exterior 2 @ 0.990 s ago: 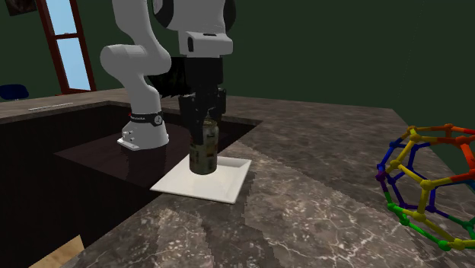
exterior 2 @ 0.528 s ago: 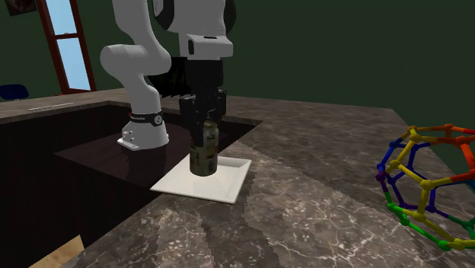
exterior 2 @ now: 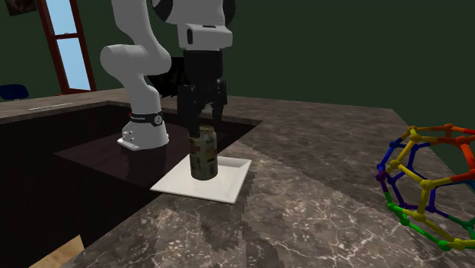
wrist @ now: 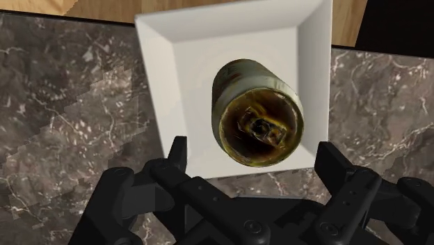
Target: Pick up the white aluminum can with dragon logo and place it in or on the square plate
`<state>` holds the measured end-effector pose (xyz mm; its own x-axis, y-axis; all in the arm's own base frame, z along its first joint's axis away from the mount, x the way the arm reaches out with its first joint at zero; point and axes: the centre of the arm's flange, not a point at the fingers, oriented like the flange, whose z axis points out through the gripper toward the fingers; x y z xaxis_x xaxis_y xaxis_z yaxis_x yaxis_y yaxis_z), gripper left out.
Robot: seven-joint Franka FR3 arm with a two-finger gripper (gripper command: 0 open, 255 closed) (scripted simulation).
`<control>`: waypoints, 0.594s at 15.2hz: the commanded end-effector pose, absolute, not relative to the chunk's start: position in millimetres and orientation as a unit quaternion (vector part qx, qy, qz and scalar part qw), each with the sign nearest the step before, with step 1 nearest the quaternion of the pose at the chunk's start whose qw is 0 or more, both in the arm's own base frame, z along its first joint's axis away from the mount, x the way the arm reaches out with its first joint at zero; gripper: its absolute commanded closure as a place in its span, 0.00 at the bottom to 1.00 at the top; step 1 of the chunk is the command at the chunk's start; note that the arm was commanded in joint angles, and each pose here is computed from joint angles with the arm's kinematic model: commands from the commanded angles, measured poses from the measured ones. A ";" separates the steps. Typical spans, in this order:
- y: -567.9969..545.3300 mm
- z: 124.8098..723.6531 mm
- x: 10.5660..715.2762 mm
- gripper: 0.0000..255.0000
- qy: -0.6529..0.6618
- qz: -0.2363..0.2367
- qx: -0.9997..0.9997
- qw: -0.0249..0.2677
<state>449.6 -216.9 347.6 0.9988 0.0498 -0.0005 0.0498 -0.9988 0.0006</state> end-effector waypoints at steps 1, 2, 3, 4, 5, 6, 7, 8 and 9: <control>-216.2 371.0 450.1 0.00 0.025 -0.001 1.000 0.000; -216.2 381.4 450.1 0.00 0.025 -0.001 1.000 0.000; -216.2 381.4 450.1 0.00 0.025 -0.001 1.000 0.000; -216.2 381.4 450.1 0.00 0.025 -0.001 1.000 0.000; -216.2 381.4 450.1 0.00 0.025 -0.001 1.000 0.000; -216.2 381.4 450.1 0.00 0.025 -0.001 1.000 0.000; -216.2 381.4 450.1 0.00 0.025 -0.001 1.000 0.000; -216.2 381.4 450.1 0.00 0.025 -0.001 1.000 0.000; -216.2 381.4 450.1 0.00 0.025 -0.001 1.000 0.000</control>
<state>450.1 -216.2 381.3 0.9988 0.0497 -0.0012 0.0497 -0.9988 0.0003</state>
